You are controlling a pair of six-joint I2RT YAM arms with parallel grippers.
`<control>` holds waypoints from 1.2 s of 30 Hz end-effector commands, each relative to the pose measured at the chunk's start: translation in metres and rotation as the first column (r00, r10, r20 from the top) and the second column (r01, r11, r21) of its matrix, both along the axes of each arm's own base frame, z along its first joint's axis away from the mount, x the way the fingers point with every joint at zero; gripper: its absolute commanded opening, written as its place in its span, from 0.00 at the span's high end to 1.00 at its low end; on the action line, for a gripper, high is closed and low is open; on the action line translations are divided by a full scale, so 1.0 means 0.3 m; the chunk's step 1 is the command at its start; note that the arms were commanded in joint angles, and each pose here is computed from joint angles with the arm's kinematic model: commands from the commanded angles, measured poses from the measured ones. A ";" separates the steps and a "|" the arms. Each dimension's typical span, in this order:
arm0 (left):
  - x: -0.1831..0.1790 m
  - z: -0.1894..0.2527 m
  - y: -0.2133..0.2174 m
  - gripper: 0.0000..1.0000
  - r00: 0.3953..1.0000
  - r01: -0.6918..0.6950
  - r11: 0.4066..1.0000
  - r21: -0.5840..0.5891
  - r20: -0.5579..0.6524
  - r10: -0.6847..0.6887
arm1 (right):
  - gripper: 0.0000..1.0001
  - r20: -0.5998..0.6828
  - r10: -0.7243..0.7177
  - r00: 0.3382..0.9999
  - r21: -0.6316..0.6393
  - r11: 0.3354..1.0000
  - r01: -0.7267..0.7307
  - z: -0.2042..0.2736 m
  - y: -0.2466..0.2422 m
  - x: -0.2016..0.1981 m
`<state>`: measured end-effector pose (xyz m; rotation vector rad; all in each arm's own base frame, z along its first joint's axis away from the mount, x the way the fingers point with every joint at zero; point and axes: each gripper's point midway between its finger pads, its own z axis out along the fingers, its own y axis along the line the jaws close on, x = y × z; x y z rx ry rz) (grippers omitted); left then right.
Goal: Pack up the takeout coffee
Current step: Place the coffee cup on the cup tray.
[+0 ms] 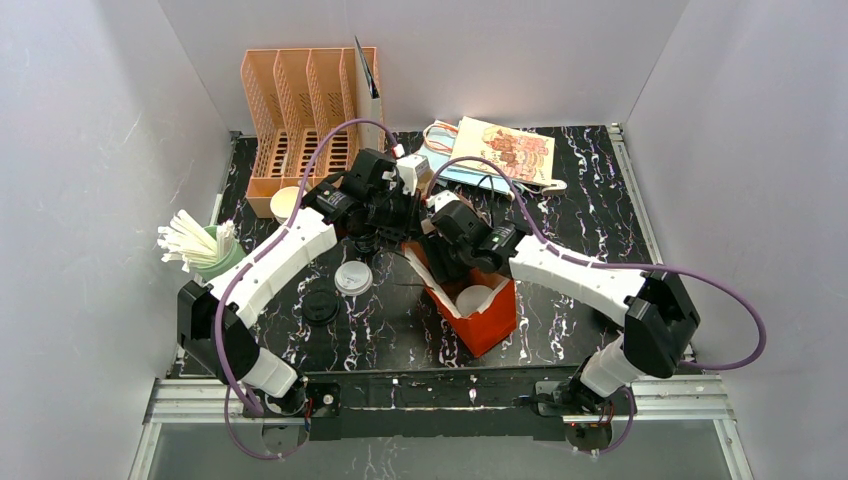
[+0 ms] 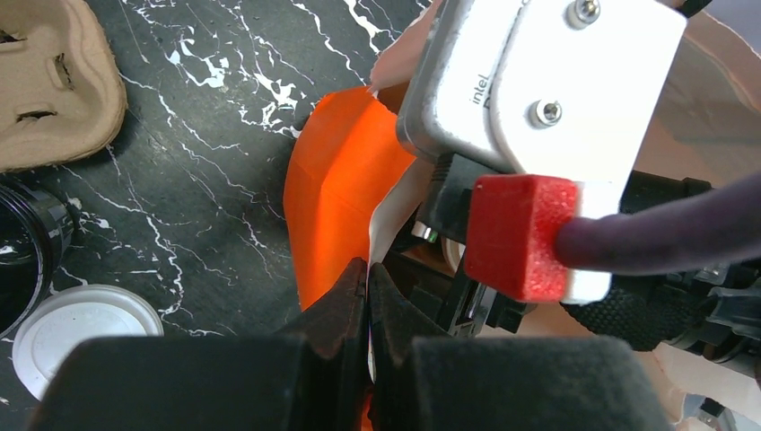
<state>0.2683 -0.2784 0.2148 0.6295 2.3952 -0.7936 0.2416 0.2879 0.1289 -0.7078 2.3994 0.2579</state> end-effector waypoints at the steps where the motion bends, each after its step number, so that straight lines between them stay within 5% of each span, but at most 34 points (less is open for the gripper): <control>1: 0.028 0.138 -0.081 1.00 0.997 0.027 0.991 -0.135 0.071 -0.018 | 0.97 -0.155 0.079 0.985 -0.083 0.992 -0.093 -0.148 -0.040 -0.126; 16: 0.050 0.165 -0.082 1.00 0.996 -0.001 0.988 -0.154 0.084 0.014 | 0.91 -0.060 0.078 0.995 -0.038 0.996 -0.080 -0.020 -0.025 -0.069; 36: 0.095 0.177 0.001 1.00 0.974 -0.173 0.979 -0.112 0.129 0.187 | 0.92 -0.209 0.071 0.975 -0.081 0.993 -0.090 -0.214 -0.071 -0.159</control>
